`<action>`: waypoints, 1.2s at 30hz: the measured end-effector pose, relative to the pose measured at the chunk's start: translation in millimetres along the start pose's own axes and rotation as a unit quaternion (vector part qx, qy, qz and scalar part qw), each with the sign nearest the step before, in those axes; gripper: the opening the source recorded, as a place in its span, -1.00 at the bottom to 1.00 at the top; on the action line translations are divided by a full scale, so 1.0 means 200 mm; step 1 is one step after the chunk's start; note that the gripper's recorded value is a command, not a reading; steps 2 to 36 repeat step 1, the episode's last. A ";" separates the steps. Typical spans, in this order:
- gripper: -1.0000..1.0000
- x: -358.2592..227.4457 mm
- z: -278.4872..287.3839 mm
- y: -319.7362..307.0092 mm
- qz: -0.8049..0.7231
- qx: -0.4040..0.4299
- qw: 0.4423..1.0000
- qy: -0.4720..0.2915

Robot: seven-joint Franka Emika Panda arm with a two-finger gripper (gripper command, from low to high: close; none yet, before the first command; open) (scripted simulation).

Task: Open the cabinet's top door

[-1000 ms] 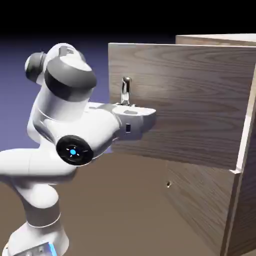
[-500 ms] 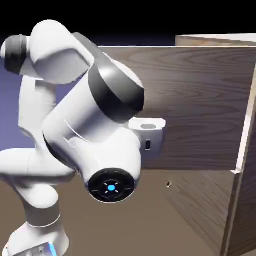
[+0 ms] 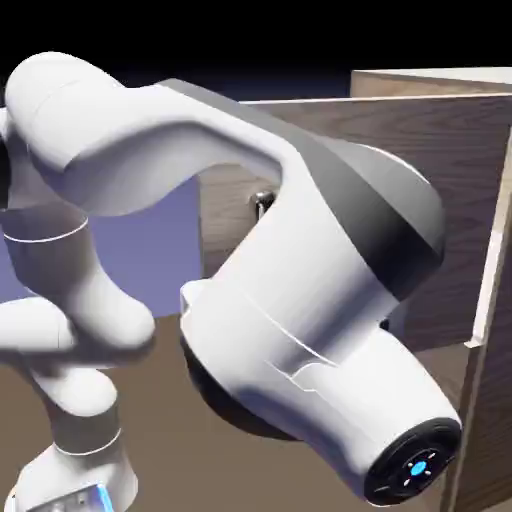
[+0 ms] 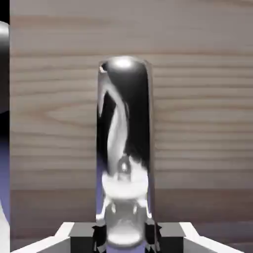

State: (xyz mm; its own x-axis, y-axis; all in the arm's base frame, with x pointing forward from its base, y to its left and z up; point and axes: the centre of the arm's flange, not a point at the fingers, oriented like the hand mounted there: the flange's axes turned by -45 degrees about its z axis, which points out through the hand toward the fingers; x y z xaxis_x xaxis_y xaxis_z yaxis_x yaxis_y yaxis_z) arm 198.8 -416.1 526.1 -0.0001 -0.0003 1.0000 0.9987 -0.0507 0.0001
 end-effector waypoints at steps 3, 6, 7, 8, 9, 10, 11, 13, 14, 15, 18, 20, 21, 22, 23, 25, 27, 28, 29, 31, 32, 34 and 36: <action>1.00 0.00 0.00 0.00 0.000 0.000 1.000 0.000; 1.00 0.00 0.00 0.00 0.000 0.000 1.000 0.000; 1.00 0.00 0.00 0.00 0.000 0.000 1.000 0.000; 1.00 0.00 0.00 0.00 0.000 0.000 1.000 0.000; 1.00 0.00 0.00 0.00 0.000 0.000 1.000 0.000; 1.00 0.00 0.00 0.00 0.000 0.000 1.000 0.000; 1.00 0.00 0.00 0.00 0.000 0.000 1.000 0.000; 1.00 0.00 0.00 0.00 0.000 0.000 1.000 0.000; 1.00 0.00 0.00 0.00 0.000 0.000 1.000 0.000; 1.00 0.00 0.00 0.00 0.000 0.000 1.000 0.000; 1.00 0.00 0.00 0.00 0.000 0.000 1.000 0.000; 1.00 0.00 0.00 0.00 0.000 0.000 1.000 0.000; 1.00 0.00 0.00 0.00 0.000 0.000 1.000 0.000; 1.00 0.00 0.00 0.00 0.000 0.000 1.000 0.000; 1.00 0.00 0.00 0.00 0.000 0.000 1.000 0.000; 1.00 0.00 0.00 0.00 0.000 0.000 1.000 0.000; 1.00 0.00 0.00 0.00 0.000 0.000 1.000 0.000; 1.00 0.00 0.00 0.00 0.000 0.000 1.000 0.000; 1.00 0.00 0.00 0.00 0.000 0.000 1.000 0.000; 1.00 0.00 0.00 0.00 0.000 0.000 1.000 0.000; 1.00 0.00 0.00 0.00 0.000 0.000 1.000 0.000; 1.00 0.00 0.00 0.00 0.000 0.000 1.000 0.000; 1.00 0.00 0.00 0.00 0.000 0.000 1.000 0.000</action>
